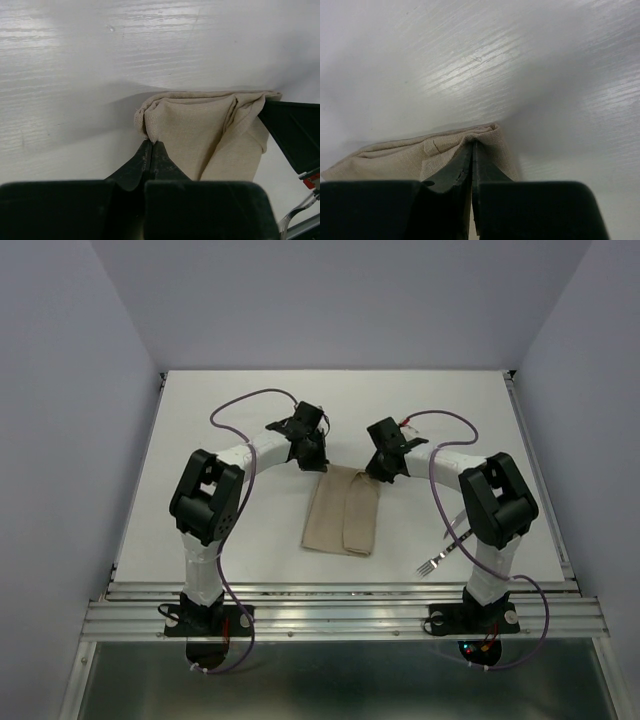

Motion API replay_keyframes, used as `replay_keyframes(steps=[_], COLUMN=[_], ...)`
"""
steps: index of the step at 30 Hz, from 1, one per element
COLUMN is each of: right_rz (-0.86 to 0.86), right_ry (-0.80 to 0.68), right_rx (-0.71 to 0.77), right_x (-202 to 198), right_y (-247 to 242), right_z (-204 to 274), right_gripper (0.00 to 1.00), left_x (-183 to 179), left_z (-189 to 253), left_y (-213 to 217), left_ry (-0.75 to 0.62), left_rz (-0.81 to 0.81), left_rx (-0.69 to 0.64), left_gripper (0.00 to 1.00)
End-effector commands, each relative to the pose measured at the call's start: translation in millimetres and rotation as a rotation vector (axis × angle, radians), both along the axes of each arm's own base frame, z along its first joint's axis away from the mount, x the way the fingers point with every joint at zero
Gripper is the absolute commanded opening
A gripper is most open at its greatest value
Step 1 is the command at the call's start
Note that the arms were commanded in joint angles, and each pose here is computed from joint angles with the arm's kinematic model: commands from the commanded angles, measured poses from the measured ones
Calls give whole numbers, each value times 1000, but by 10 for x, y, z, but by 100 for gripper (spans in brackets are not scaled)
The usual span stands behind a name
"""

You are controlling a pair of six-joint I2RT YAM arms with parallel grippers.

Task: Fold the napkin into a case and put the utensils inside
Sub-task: Pick up the 2/3-rectangle-folded napkin from the center of the board, then fold the 2/3-rectangle-folded napkin at the center of the board.

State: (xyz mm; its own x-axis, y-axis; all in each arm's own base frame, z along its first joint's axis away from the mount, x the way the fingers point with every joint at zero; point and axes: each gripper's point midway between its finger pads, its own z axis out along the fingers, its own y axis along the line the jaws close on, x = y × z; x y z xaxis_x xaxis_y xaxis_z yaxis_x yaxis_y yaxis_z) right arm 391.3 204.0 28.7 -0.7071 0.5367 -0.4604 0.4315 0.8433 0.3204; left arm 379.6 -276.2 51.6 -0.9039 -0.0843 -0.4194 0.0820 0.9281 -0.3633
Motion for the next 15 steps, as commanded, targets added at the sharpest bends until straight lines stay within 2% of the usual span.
replay_keyframes(steps=[1,8,15], right_rz=[-79,-176,-218], right_ry=[142,180,165], right_rx=[-70,16,89], right_x=[-238,-292,-255], right_y=[-170,-87,3], right_z=[-260,-288,-156], right_gripper=[4,5,5], left_x=[98,277,292], left_z=[529,467,670], left_y=[-221,-290,-413], left_ry=[-102,-112,-161], left_rz=[-22,-40,-99], left_rx=[-107,-71,-109], left_gripper=[0,0,0])
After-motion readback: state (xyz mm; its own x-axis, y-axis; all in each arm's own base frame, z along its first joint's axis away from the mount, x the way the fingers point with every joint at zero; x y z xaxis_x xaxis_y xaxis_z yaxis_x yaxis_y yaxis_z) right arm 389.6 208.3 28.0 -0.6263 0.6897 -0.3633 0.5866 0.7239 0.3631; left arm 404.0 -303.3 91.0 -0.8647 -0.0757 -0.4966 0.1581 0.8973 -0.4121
